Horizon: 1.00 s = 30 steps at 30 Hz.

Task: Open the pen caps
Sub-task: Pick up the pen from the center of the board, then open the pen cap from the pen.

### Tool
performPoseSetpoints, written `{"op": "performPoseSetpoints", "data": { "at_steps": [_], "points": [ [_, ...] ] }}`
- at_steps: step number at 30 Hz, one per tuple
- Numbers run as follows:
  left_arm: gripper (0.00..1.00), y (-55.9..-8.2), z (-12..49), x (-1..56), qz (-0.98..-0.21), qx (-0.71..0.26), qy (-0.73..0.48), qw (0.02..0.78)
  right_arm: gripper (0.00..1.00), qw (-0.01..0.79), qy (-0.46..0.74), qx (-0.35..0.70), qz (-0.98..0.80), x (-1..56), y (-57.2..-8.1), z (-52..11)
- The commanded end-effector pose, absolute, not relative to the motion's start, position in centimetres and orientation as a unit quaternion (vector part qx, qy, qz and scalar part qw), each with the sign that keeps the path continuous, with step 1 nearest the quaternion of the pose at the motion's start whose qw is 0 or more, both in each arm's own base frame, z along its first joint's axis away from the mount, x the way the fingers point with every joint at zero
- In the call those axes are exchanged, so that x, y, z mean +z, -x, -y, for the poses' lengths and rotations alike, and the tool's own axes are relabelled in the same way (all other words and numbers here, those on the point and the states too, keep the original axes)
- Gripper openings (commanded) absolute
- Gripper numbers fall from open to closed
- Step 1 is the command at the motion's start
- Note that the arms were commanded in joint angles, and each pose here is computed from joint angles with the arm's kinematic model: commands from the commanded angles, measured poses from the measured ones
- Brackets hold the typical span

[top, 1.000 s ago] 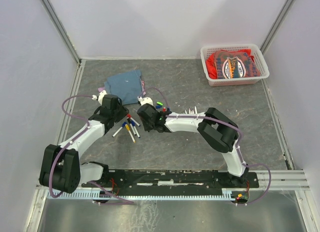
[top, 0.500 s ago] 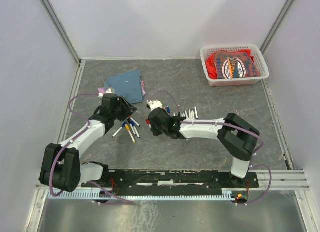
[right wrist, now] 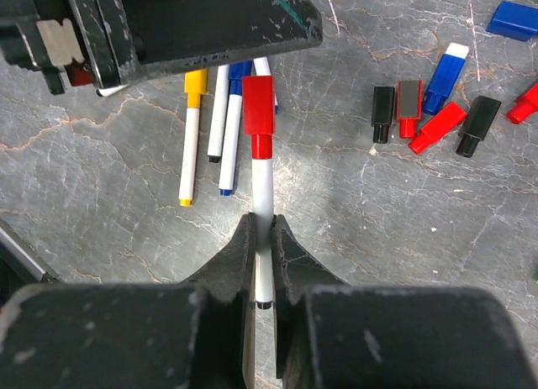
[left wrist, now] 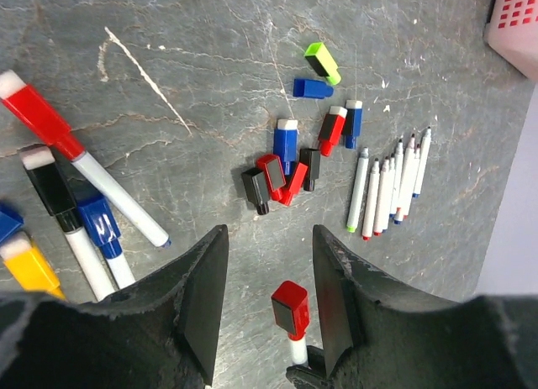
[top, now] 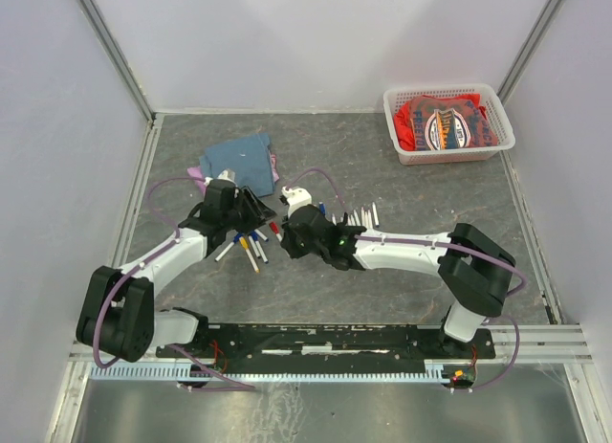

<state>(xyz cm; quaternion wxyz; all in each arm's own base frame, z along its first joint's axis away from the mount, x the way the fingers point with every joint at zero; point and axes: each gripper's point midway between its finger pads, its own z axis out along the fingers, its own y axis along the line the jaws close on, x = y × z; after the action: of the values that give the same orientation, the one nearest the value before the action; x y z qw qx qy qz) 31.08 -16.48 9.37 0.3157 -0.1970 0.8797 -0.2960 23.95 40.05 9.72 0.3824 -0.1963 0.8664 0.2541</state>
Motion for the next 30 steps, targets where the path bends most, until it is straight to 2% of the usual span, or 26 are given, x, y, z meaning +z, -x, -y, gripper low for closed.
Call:
{"op": "performPoseSetpoints", "data": {
  "at_steps": [1, 18, 30],
  "points": [
    [0.52, -31.8, 17.8, 11.0, -0.868, -0.327, 0.179, 0.328, 0.01, 0.406, 0.185, 0.295, -0.845, 12.6, -23.9, -41.0],
    [0.45, -30.6, 19.1, 10.9, -0.857, -0.371, 0.183, 0.307, 0.01, 0.417, 0.172, 0.340, -0.825, 15.1, -23.6, -41.9],
    [0.38, -30.1, 19.7, 12.0, -0.842, -0.405, 0.188, 0.303, 0.01, 0.407, 0.163, 0.354, -0.826, 14.6, -23.7, -41.6]
  ]
}}
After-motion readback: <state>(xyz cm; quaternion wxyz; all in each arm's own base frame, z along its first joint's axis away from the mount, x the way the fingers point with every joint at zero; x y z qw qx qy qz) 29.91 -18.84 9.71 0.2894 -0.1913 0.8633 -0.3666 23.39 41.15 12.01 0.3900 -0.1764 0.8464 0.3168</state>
